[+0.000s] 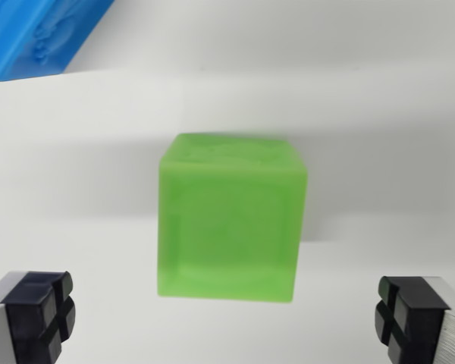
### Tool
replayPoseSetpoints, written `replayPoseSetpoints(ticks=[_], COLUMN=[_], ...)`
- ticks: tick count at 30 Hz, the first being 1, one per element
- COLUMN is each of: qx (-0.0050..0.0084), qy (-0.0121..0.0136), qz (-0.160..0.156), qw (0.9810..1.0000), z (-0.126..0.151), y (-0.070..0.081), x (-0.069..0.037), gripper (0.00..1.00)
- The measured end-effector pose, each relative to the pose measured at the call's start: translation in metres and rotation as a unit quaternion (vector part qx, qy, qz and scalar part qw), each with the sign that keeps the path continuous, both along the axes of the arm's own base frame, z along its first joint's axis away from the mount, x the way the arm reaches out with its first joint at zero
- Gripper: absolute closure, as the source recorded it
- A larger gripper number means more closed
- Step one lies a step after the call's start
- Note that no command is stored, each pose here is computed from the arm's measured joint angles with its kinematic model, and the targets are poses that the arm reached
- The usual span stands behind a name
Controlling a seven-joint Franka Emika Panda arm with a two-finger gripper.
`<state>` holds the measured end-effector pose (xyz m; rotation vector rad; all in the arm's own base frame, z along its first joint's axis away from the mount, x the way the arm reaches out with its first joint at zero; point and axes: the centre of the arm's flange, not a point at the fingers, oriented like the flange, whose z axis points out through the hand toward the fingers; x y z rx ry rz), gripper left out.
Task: Stack cube
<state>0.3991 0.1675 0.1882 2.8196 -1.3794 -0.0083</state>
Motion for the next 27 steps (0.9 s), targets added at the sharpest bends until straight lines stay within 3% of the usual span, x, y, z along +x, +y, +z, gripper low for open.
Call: replayPoseSetpoints(ticks=[6, 12, 16, 27], qx=[-0.0003, 0.0, -0.0001, -0.0003], qy=[0.0013, 0.0001, 0.0009, -0.0001], qz=[0.0, -0.001, -0.001, -0.001], qw=[1.0, 1.0, 1.0, 1.0], z=[-0.024, -0.044, -0.054, -0.072], y=[0.0, 0.0, 0.0, 0.0], x=[0.0, 0.0, -0.001, 0.0], gripper=[0.0, 0.0, 0.0, 0.0])
